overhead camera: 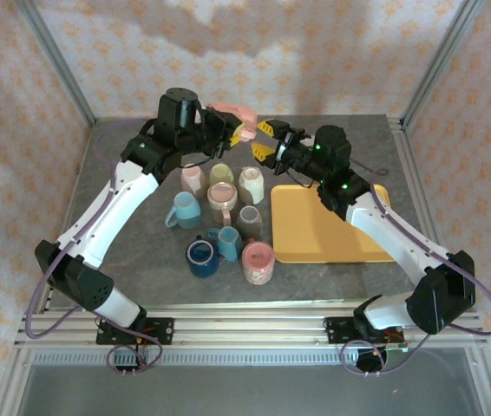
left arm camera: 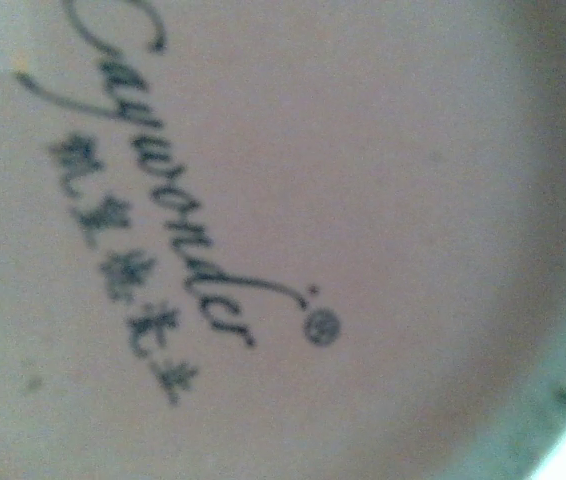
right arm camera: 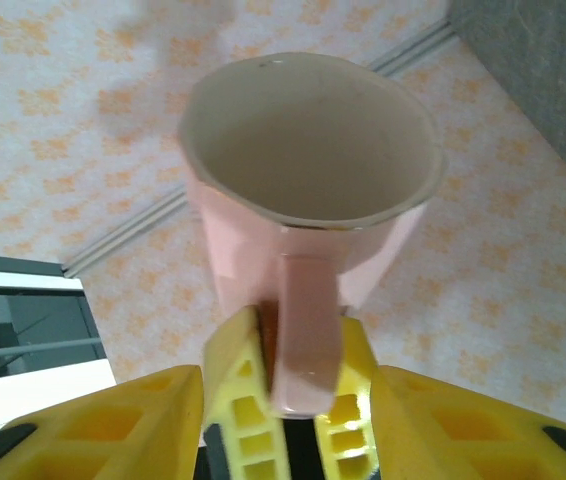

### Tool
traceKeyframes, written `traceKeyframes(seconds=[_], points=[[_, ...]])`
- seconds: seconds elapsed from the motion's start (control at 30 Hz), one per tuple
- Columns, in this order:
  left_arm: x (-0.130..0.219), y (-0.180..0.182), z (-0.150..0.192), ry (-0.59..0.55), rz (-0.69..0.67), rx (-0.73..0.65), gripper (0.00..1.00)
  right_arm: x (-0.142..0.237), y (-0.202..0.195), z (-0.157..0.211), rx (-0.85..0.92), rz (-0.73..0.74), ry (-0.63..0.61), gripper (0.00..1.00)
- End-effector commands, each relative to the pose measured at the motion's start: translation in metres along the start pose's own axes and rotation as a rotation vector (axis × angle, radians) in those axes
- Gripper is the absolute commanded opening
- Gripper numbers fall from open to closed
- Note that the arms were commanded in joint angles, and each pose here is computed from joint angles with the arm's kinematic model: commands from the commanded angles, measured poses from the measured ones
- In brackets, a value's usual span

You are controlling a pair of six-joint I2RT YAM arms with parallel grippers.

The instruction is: Turn the mug right side up

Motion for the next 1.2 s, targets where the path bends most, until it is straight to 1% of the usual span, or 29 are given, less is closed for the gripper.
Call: traceKeyframes(seconds=[0.0,0.27,0.4,0.53,0.73,0.8,0.87,1.1,1.13,1.17], points=[[0.023,-0.042,0.015,0.015,0.193,-0.063,0.0,0.007,0.016,0.006,-0.016,-0.096,-0.027,0.45],[0.018,-0.044,0.017,0.025,0.2,-0.058,0.0,-0.001,0.007,0.008,-0.047,-0.076,-0.021,0.42],[0.019,-0.044,0.02,0.034,0.2,-0.056,0.0,-0.004,0.007,0.006,-0.049,-0.086,-0.026,0.39],[0.02,-0.045,0.021,0.036,0.206,-0.054,0.0,-0.009,0.006,0.004,-0.053,-0.085,-0.027,0.33],[0.019,-0.045,0.024,0.047,0.207,-0.049,0.0,-0.015,0.009,0.004,-0.056,-0.098,-0.024,0.3],[0.018,-0.044,0.024,0.052,0.209,-0.045,0.0,-0.015,0.009,0.005,-0.055,-0.102,-0.027,0.27],[0.018,-0.042,0.025,0.054,0.21,-0.045,0.0,-0.015,0.008,0.004,-0.055,-0.102,-0.033,0.22],[0.014,-0.029,0.022,0.047,0.185,-0.028,0.0,-0.017,0.012,0.004,-0.019,-0.127,-0.045,0.08],[0.013,-0.027,0.022,0.046,0.178,-0.027,0.02,-0.018,0.012,0.003,-0.012,-0.128,-0.043,0.06],[0.012,-0.024,0.021,0.047,0.167,-0.025,0.07,-0.019,0.014,0.004,0.0,-0.135,-0.043,0.04]])
Point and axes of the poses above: each hand's point on the last joint's axis, 136 mm out from that joint toward the fingers, its own x axis back along the fingers, its own y axis along the line the jaws close on, z = x × y, the point moved 9 cm from there along x, back along the fingers, and after that the axes turned 10 degrees about x, right-handed, at the moved point
